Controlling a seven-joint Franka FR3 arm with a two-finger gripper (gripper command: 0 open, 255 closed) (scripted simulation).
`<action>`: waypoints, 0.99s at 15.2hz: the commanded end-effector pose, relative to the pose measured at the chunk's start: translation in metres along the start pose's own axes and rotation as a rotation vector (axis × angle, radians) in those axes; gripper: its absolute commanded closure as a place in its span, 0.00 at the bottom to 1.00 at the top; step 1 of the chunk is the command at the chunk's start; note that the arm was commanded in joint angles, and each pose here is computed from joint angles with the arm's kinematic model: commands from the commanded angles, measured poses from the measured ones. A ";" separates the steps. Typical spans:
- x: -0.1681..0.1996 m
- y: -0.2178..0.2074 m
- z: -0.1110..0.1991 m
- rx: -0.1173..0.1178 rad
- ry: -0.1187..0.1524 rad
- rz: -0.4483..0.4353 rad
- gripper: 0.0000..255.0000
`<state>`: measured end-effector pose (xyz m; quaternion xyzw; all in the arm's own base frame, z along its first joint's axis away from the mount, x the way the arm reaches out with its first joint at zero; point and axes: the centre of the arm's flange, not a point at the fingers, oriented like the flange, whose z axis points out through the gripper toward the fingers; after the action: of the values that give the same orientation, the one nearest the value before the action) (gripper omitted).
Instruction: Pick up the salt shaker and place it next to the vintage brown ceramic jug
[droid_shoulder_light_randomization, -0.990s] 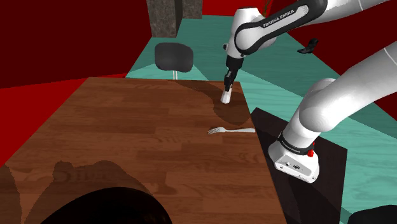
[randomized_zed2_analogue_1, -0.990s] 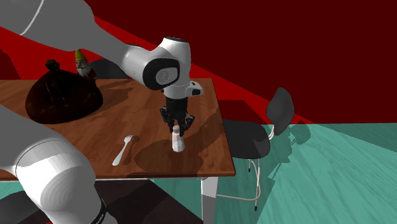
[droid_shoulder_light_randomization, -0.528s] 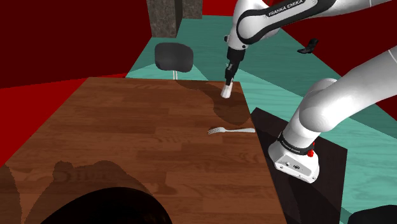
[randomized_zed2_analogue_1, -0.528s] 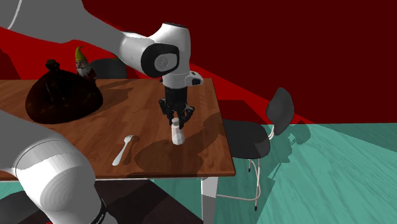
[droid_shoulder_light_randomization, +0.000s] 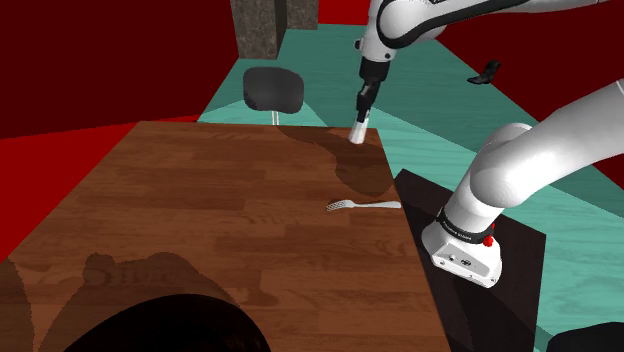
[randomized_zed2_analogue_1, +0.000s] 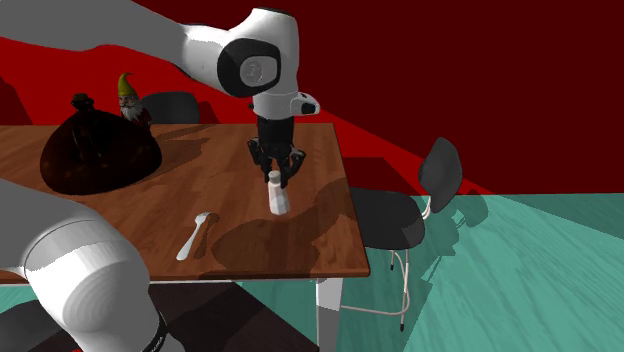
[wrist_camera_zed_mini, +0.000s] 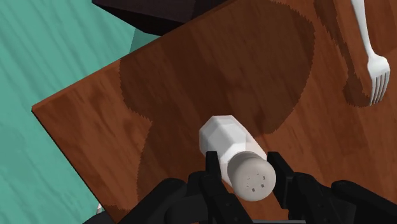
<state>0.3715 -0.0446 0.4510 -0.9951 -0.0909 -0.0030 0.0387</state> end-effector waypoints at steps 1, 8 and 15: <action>0.001 -0.001 -0.012 0.000 0.000 0.000 1.00; 0.001 -0.004 -0.049 0.000 0.000 0.000 1.00; 0.002 -0.007 -0.085 0.000 0.000 0.000 1.00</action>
<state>0.3699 -0.0450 0.5309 -0.9951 -0.0908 -0.0030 0.0387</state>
